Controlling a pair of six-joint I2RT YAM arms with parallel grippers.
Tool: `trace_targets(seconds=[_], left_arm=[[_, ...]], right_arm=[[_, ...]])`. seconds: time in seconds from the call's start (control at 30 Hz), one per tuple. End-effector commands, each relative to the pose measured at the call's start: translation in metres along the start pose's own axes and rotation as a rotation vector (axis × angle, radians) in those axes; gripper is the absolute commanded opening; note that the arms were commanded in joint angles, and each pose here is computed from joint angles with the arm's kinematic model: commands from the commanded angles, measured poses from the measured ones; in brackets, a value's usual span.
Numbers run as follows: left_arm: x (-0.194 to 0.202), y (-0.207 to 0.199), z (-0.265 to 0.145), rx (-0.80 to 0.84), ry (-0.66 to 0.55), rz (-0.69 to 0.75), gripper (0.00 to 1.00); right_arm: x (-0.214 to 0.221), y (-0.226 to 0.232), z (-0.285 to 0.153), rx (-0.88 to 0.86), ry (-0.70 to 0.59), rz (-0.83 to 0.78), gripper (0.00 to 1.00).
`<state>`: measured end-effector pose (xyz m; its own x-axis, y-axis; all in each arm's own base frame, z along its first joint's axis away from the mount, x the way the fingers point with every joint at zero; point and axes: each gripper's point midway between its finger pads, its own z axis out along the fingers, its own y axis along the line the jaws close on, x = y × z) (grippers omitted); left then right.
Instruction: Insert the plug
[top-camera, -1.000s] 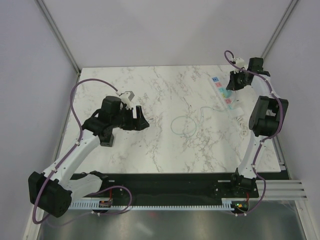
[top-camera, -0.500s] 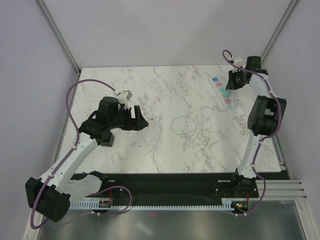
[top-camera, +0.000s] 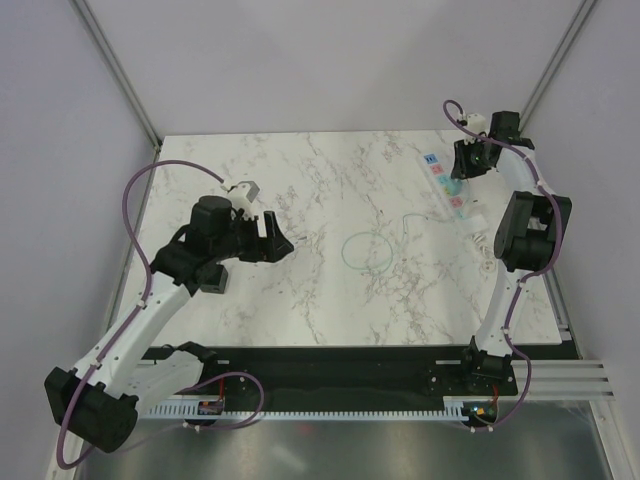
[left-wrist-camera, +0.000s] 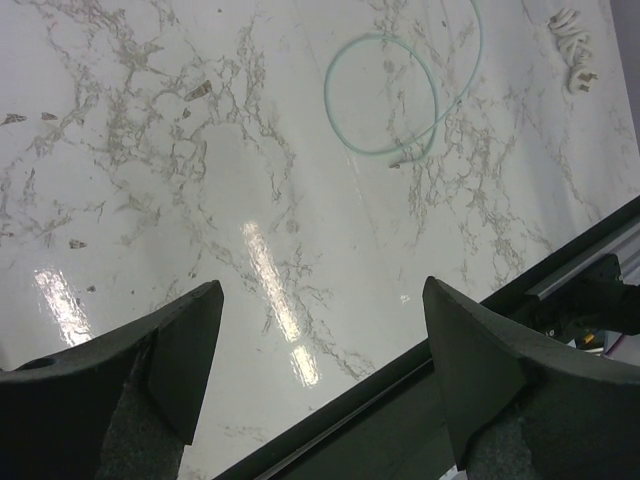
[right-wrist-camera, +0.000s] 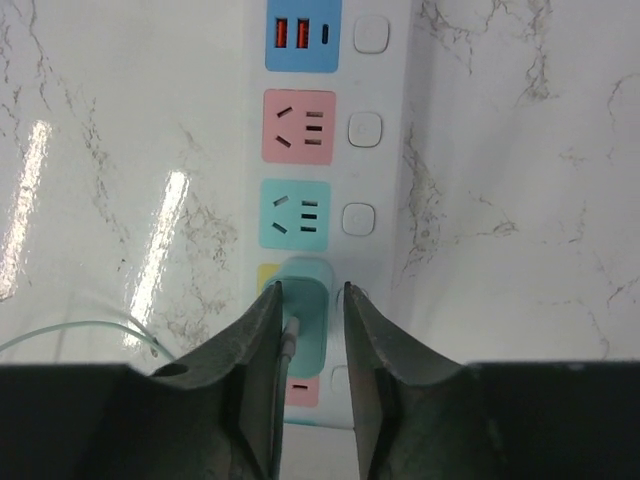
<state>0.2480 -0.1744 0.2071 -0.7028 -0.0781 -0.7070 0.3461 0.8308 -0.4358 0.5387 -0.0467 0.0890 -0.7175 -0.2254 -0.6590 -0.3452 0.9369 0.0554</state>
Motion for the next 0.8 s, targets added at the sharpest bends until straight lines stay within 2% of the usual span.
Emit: trace_targets(seconds=[0.0, 0.13, 0.37, 0.57, 0.6, 0.77], left_arm=[[-0.02, -0.006, -0.01, -0.006, -0.063, 0.001, 0.88], [-0.019, -0.004, -0.011, -0.02, -0.062, -0.006, 0.89], [-0.02, 0.004, -0.014, -0.081, -0.057, -0.048, 0.93], [-0.025, 0.034, -0.025, -0.286, -0.112, -0.176, 0.93], [-0.029, 0.042, -0.03, -0.335, -0.143, -0.189, 0.93], [-0.03, 0.064, -0.046, -0.479, -0.186, -0.219, 0.93]], right_arm=[[0.067, -0.004, 0.017, 0.034, 0.209, 0.059, 0.4], [0.029, -0.001, 0.0, 0.036, 0.083, 0.024, 0.48], [-0.008, 0.004, -0.016, 0.04, -0.004, 0.036, 0.7], [-0.045, 0.024, -0.036, 0.036, -0.105, 0.029, 0.88], [-0.049, 0.025, -0.038, 0.05, -0.113, 0.03, 0.95], [-0.083, 0.039, -0.062, 0.084, -0.221, 0.1, 0.98]])
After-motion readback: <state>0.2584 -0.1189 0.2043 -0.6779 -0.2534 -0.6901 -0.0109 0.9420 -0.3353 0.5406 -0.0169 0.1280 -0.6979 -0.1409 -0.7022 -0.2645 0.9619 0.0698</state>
